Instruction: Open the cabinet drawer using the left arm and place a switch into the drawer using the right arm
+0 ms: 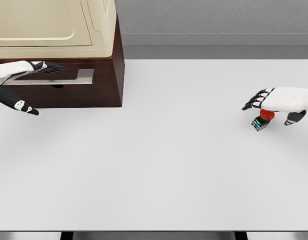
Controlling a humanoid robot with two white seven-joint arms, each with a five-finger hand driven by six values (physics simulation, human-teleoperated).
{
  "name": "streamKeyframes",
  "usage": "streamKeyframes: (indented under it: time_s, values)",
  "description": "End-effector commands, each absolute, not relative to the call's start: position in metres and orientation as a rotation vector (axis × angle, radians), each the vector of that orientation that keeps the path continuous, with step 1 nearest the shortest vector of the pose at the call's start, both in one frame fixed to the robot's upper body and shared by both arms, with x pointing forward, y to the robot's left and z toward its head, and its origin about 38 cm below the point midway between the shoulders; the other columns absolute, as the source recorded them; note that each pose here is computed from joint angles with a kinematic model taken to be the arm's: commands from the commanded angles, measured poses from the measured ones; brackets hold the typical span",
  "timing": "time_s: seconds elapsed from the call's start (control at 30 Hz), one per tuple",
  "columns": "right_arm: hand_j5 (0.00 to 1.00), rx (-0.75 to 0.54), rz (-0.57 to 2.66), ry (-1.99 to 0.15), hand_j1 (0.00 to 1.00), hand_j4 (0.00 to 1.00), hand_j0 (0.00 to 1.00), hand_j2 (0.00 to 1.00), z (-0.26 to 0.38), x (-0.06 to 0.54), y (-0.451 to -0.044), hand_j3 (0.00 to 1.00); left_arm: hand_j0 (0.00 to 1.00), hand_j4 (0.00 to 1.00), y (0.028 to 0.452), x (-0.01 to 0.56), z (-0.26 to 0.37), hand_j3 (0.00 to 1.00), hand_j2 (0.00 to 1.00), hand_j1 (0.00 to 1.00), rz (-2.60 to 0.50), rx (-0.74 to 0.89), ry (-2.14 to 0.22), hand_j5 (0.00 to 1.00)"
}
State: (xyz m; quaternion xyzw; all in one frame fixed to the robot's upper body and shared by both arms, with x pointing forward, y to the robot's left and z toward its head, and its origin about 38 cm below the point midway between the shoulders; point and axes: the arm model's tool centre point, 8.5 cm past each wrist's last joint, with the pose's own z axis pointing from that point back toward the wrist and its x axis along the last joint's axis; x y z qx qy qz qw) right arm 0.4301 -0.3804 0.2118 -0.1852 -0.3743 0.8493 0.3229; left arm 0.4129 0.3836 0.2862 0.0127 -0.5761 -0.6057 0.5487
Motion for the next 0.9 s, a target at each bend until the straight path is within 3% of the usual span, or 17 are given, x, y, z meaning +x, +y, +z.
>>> streamKeyframes:
  time_s: [0.0, 0.6, 0.87]
  values:
    - [1.0, -0.483, 2.228, -0.981, 1.0, 1.0, 1.0, 1.0, 0.211, 0.43, -0.38, 1.0, 1.0, 1.0, 0.385, 0.415, 0.285, 1.0, 1.0, 1.0, -1.425, 0.035, -1.36, 1.0]
    - [0.99, -0.478, 2.22, -0.976, 0.99, 0.99, 0.99, 0.99, 0.207, 0.428, -0.383, 0.99, 1.0, 1.0, 0.409, 0.421, 0.269, 1.0, 1.0, 1.0, -1.385, 0.09, -1.295, 1.0]
    - [0.92, -0.465, 2.221, -0.979, 0.92, 0.92, 0.92, 0.92, 0.204, 0.427, -0.381, 0.92, 1.0, 1.0, 0.384, 0.404, 0.254, 1.0, 1.0, 1.0, -1.46, 0.006, -1.285, 1.0]
